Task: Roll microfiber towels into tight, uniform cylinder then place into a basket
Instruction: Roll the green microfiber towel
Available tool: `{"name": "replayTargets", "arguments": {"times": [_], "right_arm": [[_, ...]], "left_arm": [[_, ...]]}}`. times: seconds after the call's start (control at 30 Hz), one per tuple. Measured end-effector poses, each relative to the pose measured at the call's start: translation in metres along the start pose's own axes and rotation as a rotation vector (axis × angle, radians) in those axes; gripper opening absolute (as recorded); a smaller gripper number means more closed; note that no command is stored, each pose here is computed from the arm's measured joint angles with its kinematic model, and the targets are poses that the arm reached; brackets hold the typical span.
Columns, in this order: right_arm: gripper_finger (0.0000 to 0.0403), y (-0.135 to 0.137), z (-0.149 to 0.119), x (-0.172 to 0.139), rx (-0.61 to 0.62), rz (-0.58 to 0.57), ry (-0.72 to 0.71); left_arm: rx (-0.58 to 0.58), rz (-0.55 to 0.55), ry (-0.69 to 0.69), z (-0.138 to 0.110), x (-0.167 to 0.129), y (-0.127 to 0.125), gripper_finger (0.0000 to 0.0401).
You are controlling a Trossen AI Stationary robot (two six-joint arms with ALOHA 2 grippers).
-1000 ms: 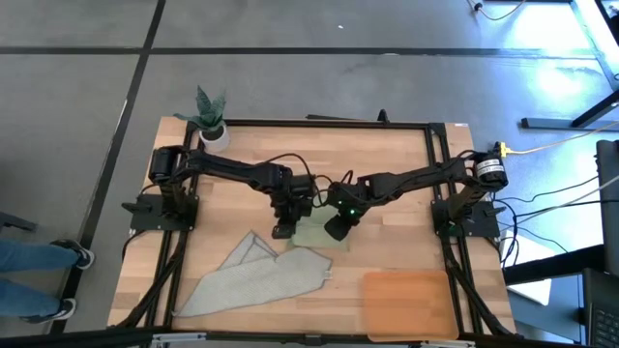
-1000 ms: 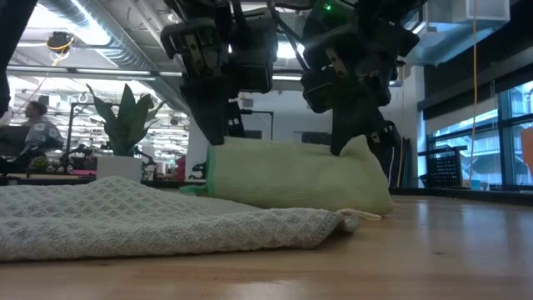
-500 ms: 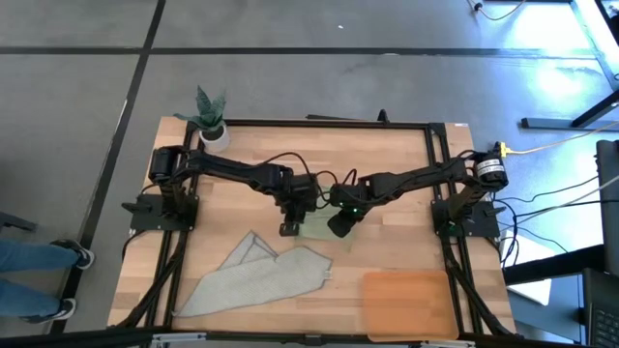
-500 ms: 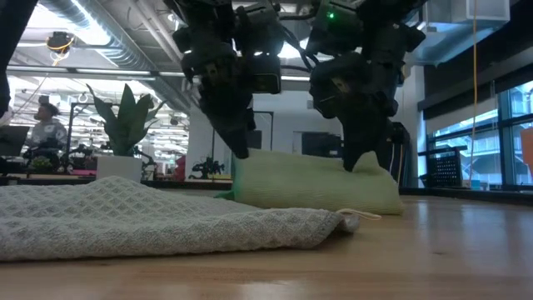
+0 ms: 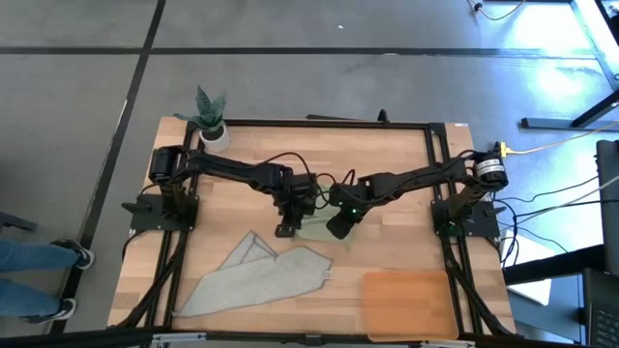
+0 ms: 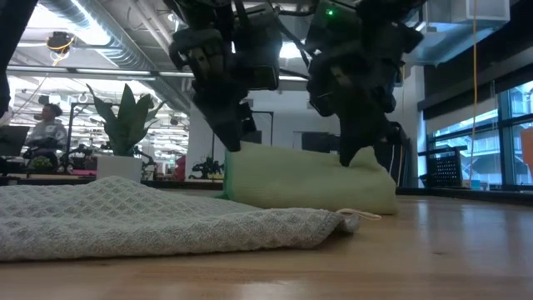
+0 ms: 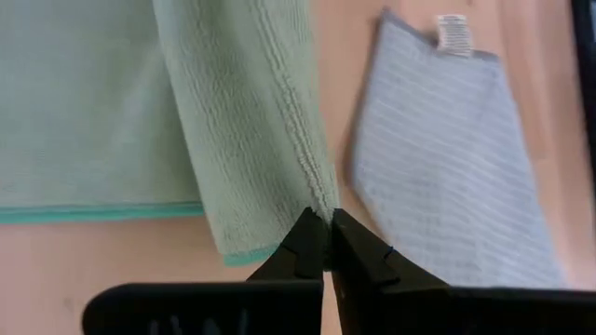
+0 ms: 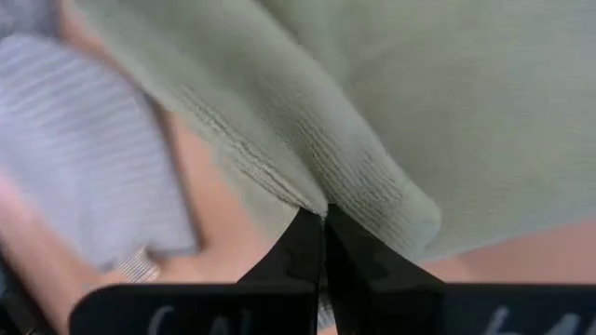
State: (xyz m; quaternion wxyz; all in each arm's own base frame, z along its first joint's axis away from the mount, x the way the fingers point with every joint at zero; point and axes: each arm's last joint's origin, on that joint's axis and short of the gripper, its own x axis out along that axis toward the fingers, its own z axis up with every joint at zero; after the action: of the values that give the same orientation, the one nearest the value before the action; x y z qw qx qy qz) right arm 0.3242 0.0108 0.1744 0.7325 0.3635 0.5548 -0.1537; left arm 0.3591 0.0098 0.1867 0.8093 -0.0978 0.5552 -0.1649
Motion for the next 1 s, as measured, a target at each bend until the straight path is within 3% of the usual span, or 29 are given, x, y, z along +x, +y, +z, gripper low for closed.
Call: {"name": "replayTargets", "arguments": {"times": [0.23, 0.57, 0.67, 0.87, 1.0], "right_arm": [[0.001, -0.005, 0.0, 0.0, 0.025, -0.096, -0.046], [0.001, -0.01, -0.002, 0.0, 0.03, -0.174, -0.068], [0.001, -0.009, -0.002, 0.0, 0.028, -0.157, -0.047], [0.001, -0.002, -0.003, -0.002, -0.025, 0.055, 0.108], [0.001, 0.008, -0.005, -0.002, -0.091, 0.162, 0.125]], "left_arm": [[0.006, 0.165, -0.015, 0.002, -0.001, 0.006, 0.0], [0.024, 0.271, -0.072, 0.009, -0.001, 0.007, 0.0], [0.023, 0.241, -0.067, 0.008, 0.0, 0.006, 0.0], [0.015, 0.08, -0.038, 0.004, -0.003, 0.0, 0.0], [-0.005, -0.015, 0.01, -0.001, -0.003, -0.003, 0.0]]}}
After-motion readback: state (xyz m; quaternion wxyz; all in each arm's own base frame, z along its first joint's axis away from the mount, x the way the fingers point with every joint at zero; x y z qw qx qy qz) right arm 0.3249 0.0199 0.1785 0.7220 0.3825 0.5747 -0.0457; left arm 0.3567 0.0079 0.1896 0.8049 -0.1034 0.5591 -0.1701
